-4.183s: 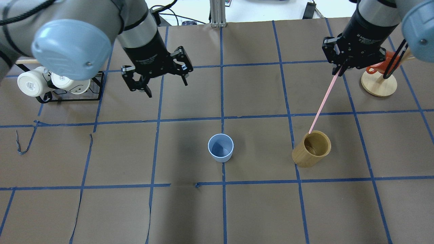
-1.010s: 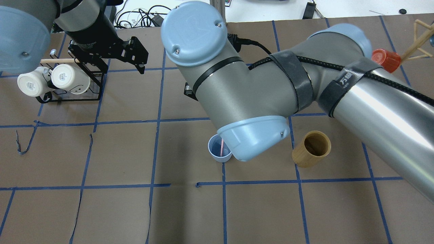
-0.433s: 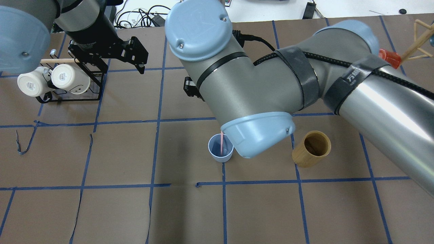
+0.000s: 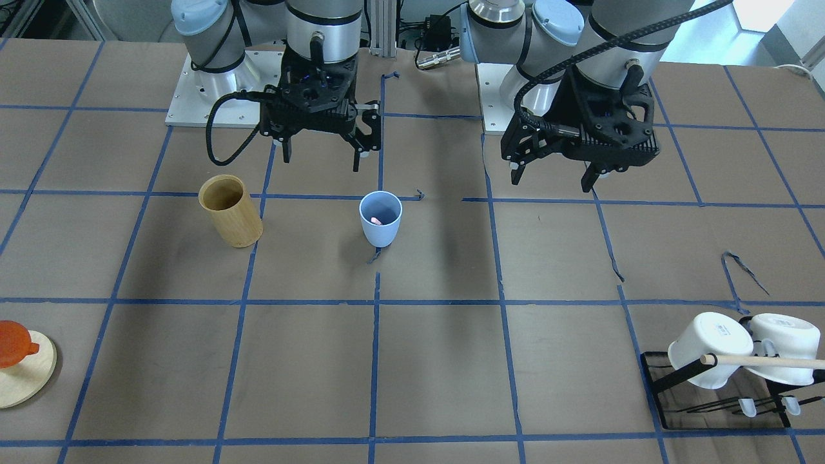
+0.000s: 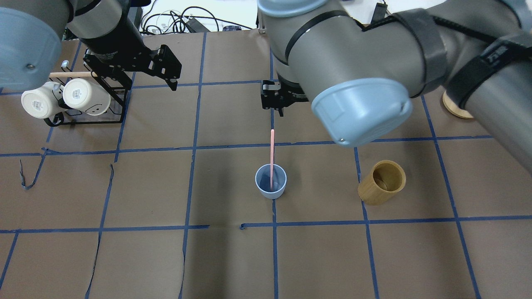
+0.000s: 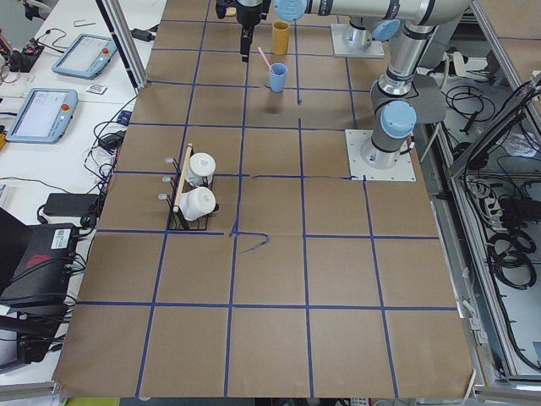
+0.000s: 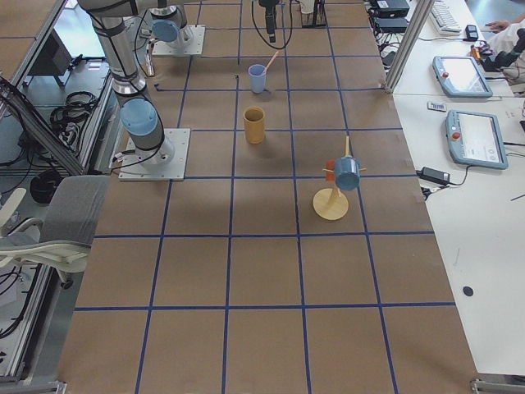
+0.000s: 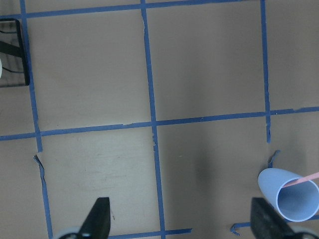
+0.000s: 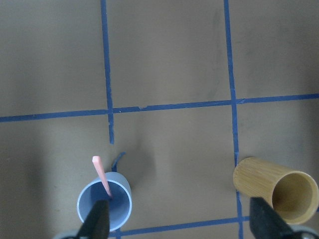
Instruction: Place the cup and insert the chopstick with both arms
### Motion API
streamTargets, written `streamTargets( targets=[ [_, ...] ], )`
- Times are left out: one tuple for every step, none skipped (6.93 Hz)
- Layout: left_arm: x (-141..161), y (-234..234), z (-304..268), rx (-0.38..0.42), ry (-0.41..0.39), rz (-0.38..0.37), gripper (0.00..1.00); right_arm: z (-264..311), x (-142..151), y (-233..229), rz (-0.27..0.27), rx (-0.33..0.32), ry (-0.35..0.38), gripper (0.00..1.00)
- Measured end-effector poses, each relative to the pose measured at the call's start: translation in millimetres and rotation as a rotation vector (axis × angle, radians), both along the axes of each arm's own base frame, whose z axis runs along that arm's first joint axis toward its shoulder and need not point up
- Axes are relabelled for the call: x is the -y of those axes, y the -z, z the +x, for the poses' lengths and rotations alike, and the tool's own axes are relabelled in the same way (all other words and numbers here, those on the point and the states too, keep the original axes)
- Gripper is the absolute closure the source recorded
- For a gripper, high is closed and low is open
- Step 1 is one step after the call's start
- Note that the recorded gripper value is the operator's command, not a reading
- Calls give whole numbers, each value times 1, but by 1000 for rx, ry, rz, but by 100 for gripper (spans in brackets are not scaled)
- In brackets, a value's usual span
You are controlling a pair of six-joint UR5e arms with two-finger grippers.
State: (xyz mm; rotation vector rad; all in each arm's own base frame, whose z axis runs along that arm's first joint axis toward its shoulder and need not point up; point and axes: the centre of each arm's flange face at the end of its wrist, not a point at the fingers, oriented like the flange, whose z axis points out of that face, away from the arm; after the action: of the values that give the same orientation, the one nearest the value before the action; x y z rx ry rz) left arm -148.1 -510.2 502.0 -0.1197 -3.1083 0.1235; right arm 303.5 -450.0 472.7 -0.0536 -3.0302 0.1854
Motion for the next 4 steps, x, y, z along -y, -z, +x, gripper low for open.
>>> streamTargets(
  targets=[
    [0,0,0,1,0,1,0,-20,5,0,68,18,-15,0],
    [0,0,0,1,0,3,0,-43,11,3,133,46,7,0],
    [-1,0,0,1,0,5,0,-72,21,5,180,59,53,0],
    [-1,0,0,1,0,6,0,-100,27,3,198,66,70,0]
  ],
)
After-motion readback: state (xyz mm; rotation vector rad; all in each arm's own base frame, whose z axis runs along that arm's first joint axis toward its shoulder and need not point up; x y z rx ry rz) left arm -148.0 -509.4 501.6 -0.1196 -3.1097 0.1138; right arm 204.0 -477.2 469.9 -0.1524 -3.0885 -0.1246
